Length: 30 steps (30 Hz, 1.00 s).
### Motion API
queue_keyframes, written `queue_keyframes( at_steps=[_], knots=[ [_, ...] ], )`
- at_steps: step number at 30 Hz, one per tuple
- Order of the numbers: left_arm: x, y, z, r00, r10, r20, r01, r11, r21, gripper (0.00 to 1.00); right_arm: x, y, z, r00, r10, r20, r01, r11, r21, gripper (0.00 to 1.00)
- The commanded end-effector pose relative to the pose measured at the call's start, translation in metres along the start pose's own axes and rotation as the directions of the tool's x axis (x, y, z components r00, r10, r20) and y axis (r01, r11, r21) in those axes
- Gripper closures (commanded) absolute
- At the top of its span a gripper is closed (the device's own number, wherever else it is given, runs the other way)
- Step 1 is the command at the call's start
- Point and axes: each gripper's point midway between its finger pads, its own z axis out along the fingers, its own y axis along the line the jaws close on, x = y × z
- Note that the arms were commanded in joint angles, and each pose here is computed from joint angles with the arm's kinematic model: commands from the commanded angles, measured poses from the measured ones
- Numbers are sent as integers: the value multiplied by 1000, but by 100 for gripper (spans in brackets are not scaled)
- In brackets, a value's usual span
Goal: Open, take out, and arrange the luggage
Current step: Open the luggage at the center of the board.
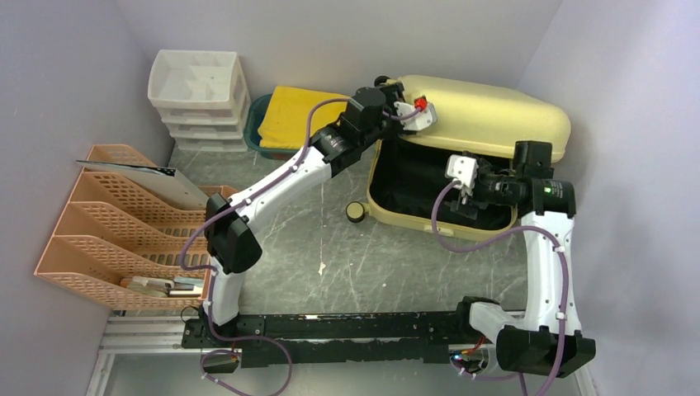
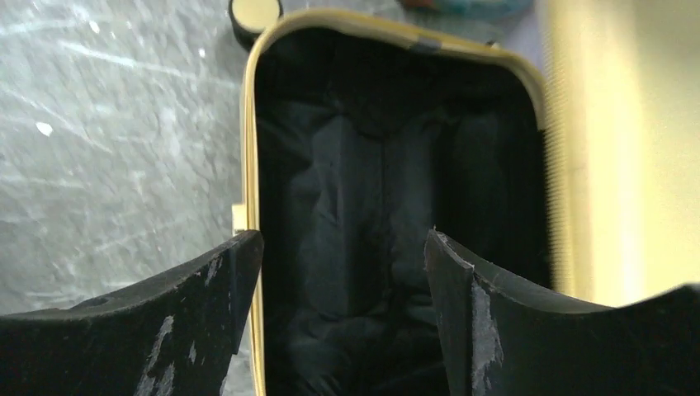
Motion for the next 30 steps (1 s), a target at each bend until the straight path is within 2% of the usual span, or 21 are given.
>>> queue_keyframes(
  at_steps=[1, 4, 10, 16, 17, 18, 21, 22, 24, 30],
  knots=[
    [-52, 108, -22, 985, 3, 174, 62, 928, -369, 95, 32, -23, 8, 988, -73, -134, 91, 987, 129, 24],
    [-48, 117, -20, 985, 7, 171, 64, 913, -404, 95, 41, -59, 10, 982, -65, -179, 115, 952, 285, 25],
    [-35, 117, -11, 989, 21, 144, 43, 901, -431, 95, 28, -148, 7, 993, 33, -116, 40, 819, 572, 30],
    [-21, 123, -10, 992, 2, 122, 54, 890, -452, 93, 20, -191, 17, 994, 81, -79, -12, 769, 639, 30],
    [-17, 125, -11, 993, -6, 119, 60, 887, -458, 86, 23, -196, 19, 993, 85, -86, -10, 763, 646, 30],
    [-15, 128, -12, 993, -15, 116, 68, 881, -468, 75, 17, -200, 24, 994, 78, -76, -9, 755, 656, 30],
    [-5, 135, -19, 995, -43, 91, 83, 856, -511, 17, 6, -218, 26, 996, 75, -37, -28, 716, 698, 30],
    [-1, 137, -22, 995, -49, 85, 86, 852, -517, 5, 2, -226, 26, 997, 78, -22, -40, 707, 706, 30],
    [8, 140, -27, 995, -71, 70, 97, 852, -514, 4, -2, -237, 34, 996, 93, -5, -63, 710, 701, 30],
    [46, 132, -36, 989, -147, 6, 133, 874, -467, 4, -16, -277, 52, 992, 121, 31, -103, 650, 753, 30]
  ],
)
